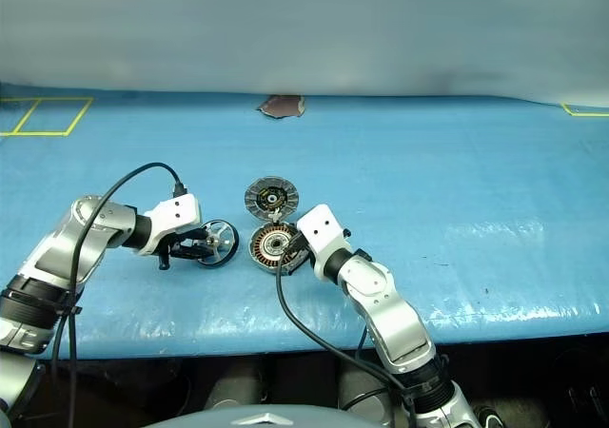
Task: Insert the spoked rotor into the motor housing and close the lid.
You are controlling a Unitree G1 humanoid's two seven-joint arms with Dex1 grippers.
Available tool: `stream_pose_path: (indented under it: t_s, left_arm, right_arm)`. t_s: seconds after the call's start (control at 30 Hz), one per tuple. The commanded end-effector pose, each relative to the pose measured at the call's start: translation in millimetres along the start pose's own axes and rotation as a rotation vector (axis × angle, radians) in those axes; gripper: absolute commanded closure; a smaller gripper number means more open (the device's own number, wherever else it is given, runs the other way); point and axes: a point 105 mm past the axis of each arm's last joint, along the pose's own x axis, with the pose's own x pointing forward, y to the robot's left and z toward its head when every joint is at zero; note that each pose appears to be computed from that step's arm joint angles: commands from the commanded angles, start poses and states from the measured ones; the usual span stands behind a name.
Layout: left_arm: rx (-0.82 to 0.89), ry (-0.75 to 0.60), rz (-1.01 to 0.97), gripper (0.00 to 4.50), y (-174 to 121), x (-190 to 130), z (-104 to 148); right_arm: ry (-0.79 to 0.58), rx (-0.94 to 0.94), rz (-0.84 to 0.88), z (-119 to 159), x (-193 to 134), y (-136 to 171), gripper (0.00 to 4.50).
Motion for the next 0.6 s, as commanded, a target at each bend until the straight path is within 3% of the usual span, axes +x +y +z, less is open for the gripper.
stream_pose_path:
  t_s: [0.03,0.37,0.6]
  left_arm:
    - [-0.010,-0.035,0.016,3.08,3,-14,3]
    - [0.090,-0.152,0.024,3.08,2,-38,27]
    - [0.112,-0.318,-0.063,3.08,-12,-42,64]
  right_arm:
    - [-0.045,-0.032,0.009,12,-3,2,4.50]
    - [0.011,-0.151,0.121,3,-24,0,4.50]
    - [0.006,-0.139,0.195,2,-22,12,4.50]
